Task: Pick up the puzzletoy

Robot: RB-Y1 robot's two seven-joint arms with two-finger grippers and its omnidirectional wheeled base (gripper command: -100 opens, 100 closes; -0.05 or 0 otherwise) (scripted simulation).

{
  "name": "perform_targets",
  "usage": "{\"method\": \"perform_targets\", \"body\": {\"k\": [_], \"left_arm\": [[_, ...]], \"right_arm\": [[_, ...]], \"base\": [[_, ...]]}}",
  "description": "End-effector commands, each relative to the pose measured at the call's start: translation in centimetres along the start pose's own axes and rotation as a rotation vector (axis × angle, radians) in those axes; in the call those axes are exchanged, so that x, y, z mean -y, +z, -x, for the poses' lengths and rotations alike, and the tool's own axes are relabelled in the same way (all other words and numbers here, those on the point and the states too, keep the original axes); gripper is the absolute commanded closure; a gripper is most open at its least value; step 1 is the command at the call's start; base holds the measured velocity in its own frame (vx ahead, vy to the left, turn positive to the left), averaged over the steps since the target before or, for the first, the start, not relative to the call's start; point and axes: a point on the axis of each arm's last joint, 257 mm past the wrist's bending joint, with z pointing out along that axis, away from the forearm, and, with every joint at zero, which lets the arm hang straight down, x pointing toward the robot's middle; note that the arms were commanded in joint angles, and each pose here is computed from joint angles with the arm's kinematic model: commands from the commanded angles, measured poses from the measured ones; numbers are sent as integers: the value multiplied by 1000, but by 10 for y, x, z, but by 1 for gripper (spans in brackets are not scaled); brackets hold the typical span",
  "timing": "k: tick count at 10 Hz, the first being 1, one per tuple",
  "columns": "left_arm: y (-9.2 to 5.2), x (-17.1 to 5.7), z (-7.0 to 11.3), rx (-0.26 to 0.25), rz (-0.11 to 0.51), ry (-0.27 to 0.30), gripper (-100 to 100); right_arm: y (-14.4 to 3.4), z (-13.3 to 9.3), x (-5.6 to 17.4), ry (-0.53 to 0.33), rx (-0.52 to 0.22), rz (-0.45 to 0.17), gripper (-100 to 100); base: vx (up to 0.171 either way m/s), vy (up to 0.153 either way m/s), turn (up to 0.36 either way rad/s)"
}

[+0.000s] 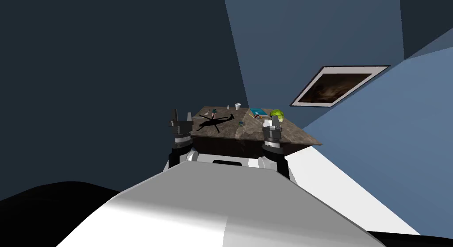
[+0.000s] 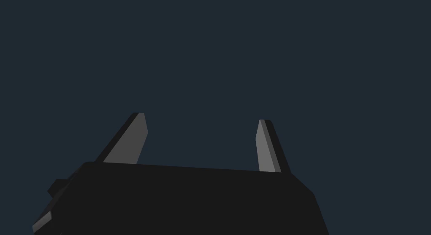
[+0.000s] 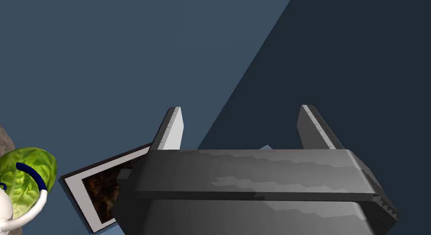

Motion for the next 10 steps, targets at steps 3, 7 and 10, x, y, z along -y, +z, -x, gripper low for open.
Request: {"method": "perform_targets", "body": {"k": [3, 7, 10], "left_arm": [[0, 0, 0, 0, 0, 0, 0], [0, 0, 0, 0, 0, 0, 0], [0, 0, 0, 0, 0, 0, 0]], "right_arm": [[-4, -4, 11, -33, -78, -18, -100], [-12, -9, 29, -78, -181, -51, -100], [-22, -12, 45, -115, -270, -85, -100]], "base": [[-8, 7, 212], [5, 1, 283], [11, -10, 275]]}}
